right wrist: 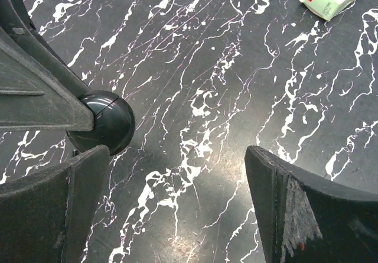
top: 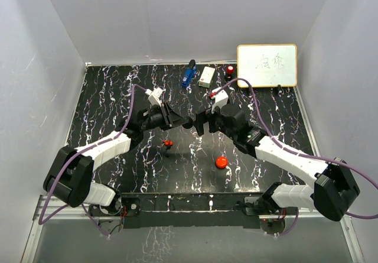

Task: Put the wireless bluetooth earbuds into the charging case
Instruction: Pick up the charging case at the center of the board.

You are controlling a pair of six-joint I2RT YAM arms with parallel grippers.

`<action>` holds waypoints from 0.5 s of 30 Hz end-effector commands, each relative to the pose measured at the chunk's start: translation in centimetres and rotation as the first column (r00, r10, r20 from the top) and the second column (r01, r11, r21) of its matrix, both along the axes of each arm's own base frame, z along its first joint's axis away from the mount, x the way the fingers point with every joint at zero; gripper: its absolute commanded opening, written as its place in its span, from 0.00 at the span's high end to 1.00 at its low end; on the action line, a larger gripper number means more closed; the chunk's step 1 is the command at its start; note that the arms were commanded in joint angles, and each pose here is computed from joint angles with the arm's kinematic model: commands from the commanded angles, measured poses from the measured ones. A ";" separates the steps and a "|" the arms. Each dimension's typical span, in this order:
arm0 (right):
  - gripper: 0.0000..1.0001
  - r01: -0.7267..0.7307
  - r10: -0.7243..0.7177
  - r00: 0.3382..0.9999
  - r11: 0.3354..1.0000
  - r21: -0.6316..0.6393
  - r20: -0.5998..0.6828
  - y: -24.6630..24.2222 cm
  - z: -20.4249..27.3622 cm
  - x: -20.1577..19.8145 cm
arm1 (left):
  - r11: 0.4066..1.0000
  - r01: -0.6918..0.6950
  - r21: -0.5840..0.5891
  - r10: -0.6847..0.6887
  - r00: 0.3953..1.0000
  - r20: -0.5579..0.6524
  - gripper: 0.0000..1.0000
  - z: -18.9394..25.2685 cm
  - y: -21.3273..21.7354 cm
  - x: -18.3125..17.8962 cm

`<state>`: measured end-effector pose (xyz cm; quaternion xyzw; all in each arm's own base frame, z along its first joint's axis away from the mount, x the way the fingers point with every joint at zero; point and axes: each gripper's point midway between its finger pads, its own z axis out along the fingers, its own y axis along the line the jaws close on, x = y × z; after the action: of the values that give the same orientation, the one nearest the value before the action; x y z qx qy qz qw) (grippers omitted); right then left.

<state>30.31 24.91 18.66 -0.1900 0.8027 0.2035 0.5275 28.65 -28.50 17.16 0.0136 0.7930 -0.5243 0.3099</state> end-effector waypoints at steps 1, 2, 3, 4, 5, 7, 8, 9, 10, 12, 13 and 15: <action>0.02 -0.053 0.051 0.997 0.998 0.027 0.065 0.8 2.3 0.1 | 0.999 -0.005 -0.039 0.007 0.998 0.063 1.00 3.2 -0.1 0.5; 0.02 -0.088 0.086 0.994 0.996 0.027 0.074 1.1 2.4 -0.4 | 0.999 -0.004 -0.038 0.006 0.998 0.064 1.00 3.2 -0.2 0.6; 0.02 -0.119 0.117 0.990 0.993 0.024 0.080 1.4 2.4 -0.7 | 0.999 -0.001 -0.038 0.004 0.998 0.062 1.00 3.2 -0.2 0.6; 0.02 -0.140 0.138 0.987 0.990 0.020 0.084 1.5 2.4 -1.0 | 0.999 0.003 -0.041 0.000 0.998 0.063 1.00 3.3 -0.2 0.6; 0.02 -0.160 0.158 0.984 0.987 0.016 0.082 1.8 2.2 -1.1 | 0.999 0.010 -0.043 -0.007 0.998 0.062 1.00 3.3 -0.4 0.6; 0.02 -0.194 0.194 0.979 0.981 0.000 0.066 2.3 1.7 -1.3 | 0.998 0.025 -0.051 -0.022 0.998 0.066 1.00 3.6 -0.6 0.5; 0.02 -0.211 0.211 0.976 0.978 -0.006 0.053 2.6 1.4 -1.3 | 0.998 0.036 -0.051 -0.033 0.998 0.052 1.00 3.1 -0.8 0.5; 0.02 -0.221 0.221 0.974 0.975 -0.011 0.045 2.9 1.1 -1.3 | 0.998 0.044 -0.054 -0.041 0.998 0.048 1.00 3.0 -0.9 0.4; 0.02 -0.223 0.224 0.974 0.975 -0.011 0.038 3.0 0.9 -1.2 | 0.997 0.051 -0.056 -0.048 0.998 0.046 1.00 3.0 -1.0 0.3; 0.02 -0.232 0.232 0.972 0.973 -0.007 0.040 3.4 0.8 -0.9 | 0.996 0.064 -0.056 -0.062 0.997 0.042 1.00 2.9 -1.0 0.2; 0.02 -0.237 0.237 0.971 0.972 -0.003 0.043 3.6 0.8 -0.9 | 0.996 0.072 -0.058 -0.070 0.997 0.040 1.00 2.9 -1.1 0.0; 0.02 -0.243 0.242 0.969 0.970 0.001 0.048 4.0 0.8 -0.6 | 0.995 0.082 -0.058 -0.080 0.996 0.037 1.00 2.8 -1.1 -0.2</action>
<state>28.67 27.23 16.49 -0.2766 0.7944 0.2409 0.4841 28.73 -29.06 18.07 0.0242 0.7861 -0.5374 0.3045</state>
